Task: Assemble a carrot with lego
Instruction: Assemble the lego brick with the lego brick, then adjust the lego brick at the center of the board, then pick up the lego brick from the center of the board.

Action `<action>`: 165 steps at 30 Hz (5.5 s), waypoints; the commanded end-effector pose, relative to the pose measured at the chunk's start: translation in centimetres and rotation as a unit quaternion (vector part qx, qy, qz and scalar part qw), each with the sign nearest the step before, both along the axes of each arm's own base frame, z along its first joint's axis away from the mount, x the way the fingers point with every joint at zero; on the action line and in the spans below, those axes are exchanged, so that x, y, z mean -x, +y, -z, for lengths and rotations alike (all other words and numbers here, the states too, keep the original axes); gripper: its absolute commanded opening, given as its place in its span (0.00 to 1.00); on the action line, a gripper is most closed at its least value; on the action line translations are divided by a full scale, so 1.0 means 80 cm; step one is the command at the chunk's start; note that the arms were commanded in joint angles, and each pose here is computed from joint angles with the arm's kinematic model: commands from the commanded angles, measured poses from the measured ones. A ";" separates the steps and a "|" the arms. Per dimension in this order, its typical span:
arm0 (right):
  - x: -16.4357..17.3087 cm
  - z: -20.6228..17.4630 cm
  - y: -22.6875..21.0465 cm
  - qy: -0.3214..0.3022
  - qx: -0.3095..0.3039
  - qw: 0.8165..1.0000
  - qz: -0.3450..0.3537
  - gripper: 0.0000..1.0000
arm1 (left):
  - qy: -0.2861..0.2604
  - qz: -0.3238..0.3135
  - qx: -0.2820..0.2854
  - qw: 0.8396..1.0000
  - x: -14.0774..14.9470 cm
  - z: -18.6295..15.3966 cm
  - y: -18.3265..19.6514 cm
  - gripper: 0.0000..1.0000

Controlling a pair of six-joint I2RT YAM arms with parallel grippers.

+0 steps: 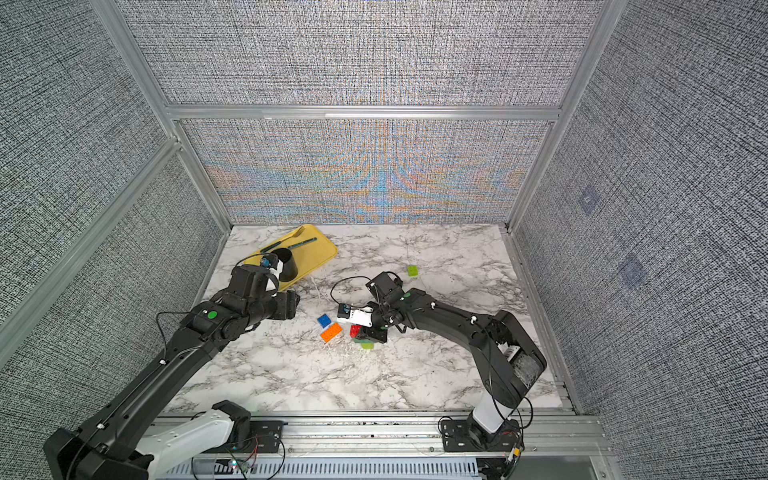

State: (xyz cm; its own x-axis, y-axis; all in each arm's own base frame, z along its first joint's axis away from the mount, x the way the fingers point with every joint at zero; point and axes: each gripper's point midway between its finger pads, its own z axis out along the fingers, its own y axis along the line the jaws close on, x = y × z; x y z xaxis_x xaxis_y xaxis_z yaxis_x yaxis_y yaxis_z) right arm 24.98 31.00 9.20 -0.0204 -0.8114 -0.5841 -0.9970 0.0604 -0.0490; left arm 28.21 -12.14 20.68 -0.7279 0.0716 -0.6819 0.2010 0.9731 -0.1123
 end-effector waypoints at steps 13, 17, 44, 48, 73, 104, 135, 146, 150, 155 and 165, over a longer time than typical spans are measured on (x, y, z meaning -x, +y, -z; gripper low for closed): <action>0.001 -0.001 -0.037 -0.001 0.034 0.999 0.035 0.46 | 0.007 0.027 0.024 0.999 -0.003 0.001 -0.018 0.74; -0.001 -0.007 -0.042 -0.005 0.031 0.998 0.045 0.50 | 0.008 0.031 0.025 0.999 -0.003 0.002 -0.020 0.74; -0.004 -0.014 -0.008 0.015 0.001 1.000 0.006 0.26 | 0.001 0.026 0.025 0.999 -0.005 -0.004 -0.019 0.74; -0.007 -0.007 -0.002 0.016 0.013 1.000 0.003 0.27 | 0.004 0.027 0.027 0.999 -0.005 -0.002 -0.020 0.74; -0.029 -0.114 -0.012 0.011 -0.155 0.984 0.089 0.62 | 0.089 0.020 0.029 0.995 -0.027 0.112 -0.044 0.73; -0.074 -0.113 -0.059 0.028 -0.187 0.959 0.212 0.62 | 0.237 0.101 -0.124 0.958 -0.043 0.240 -0.069 0.53; -0.084 -0.097 -0.063 0.034 -0.168 0.957 0.232 0.62 | 0.243 0.060 -0.149 0.957 -0.033 0.239 -0.043 0.56; -0.087 -0.093 -0.065 0.033 -0.161 0.957 0.241 0.62 | 0.234 0.063 -0.157 0.958 -0.063 0.246 -0.054 0.53; -0.088 -0.093 -0.067 0.029 -0.157 0.956 0.246 0.62 | 0.237 0.060 -0.151 0.958 -0.059 0.242 -0.053 0.53; -0.091 -0.095 -0.067 0.027 -0.161 0.955 0.249 0.62 | 0.239 0.062 -0.137 0.959 -0.046 0.235 -0.052 0.60; -0.091 -0.099 -0.067 0.027 -0.169 0.952 0.253 0.63 | 0.247 0.067 -0.124 0.959 -0.037 0.232 -0.051 0.64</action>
State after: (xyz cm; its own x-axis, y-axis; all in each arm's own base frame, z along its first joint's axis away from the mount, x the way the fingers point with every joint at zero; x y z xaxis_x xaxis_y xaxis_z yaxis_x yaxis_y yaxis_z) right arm 32.19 25.63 16.87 -0.3969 -0.4647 -0.7915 -0.8402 0.5311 0.1095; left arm 31.54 -16.28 1.99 -0.9281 0.3010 -0.2190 0.3062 0.9519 0.0107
